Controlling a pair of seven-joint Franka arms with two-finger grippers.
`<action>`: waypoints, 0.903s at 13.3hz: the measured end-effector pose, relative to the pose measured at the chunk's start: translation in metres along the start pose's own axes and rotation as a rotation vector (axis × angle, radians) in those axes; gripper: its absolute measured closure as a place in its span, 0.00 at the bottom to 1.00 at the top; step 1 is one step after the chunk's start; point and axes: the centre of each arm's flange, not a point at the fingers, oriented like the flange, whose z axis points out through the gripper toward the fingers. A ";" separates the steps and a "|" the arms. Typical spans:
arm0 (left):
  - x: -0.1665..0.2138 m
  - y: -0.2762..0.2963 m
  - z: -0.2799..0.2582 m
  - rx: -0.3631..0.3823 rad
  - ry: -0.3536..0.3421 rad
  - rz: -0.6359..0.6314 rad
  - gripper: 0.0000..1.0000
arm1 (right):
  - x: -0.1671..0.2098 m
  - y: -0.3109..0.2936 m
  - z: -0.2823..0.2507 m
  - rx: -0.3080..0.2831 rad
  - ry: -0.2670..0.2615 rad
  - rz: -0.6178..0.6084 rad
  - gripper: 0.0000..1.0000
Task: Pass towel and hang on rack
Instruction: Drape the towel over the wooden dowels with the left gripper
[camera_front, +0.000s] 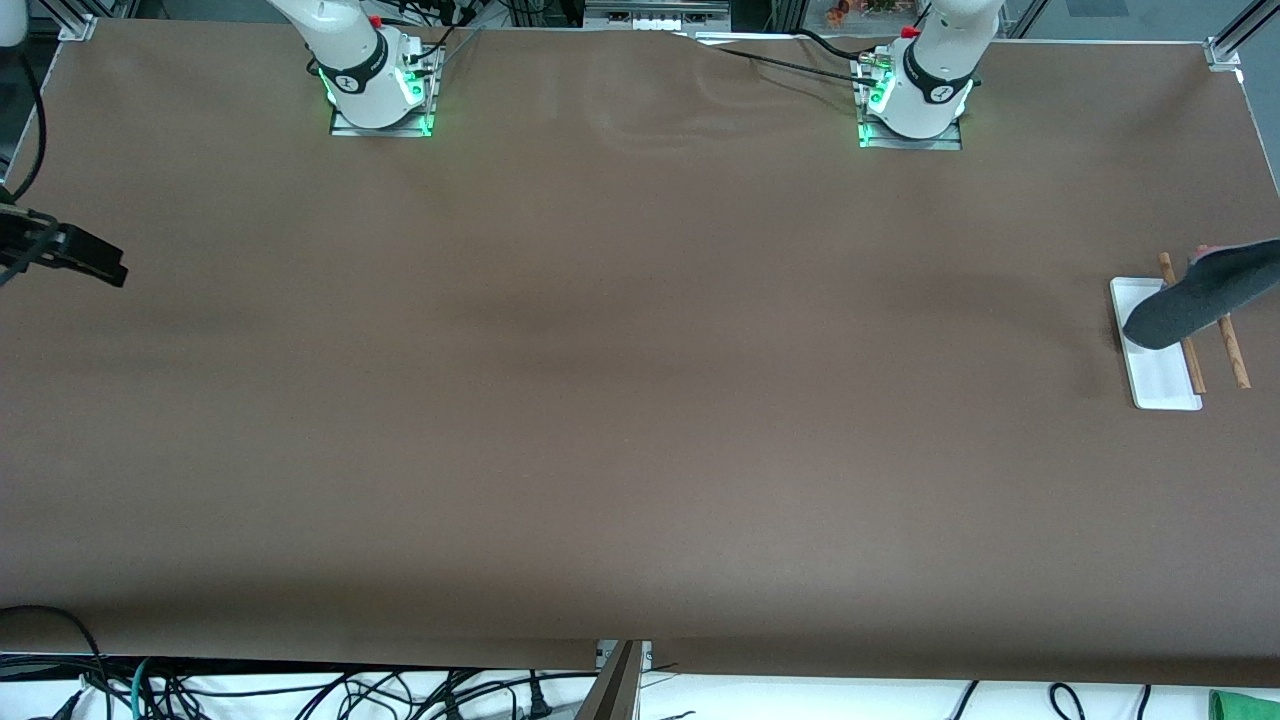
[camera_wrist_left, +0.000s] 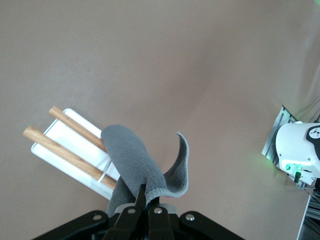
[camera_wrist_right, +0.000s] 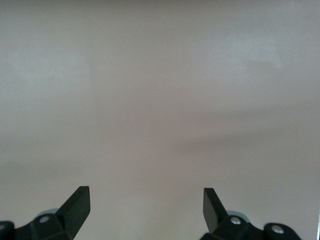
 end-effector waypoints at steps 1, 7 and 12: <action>-0.011 -0.009 0.008 -0.006 0.006 -0.011 0.98 | -0.005 0.003 0.002 0.000 -0.020 -0.001 0.00; -0.058 -0.029 0.015 0.052 0.022 -0.055 0.98 | -0.020 0.028 0.013 0.077 -0.100 -0.035 0.00; -0.072 -0.039 0.033 0.033 0.032 -0.069 0.83 | -0.038 0.016 -0.002 0.115 -0.132 -0.070 0.00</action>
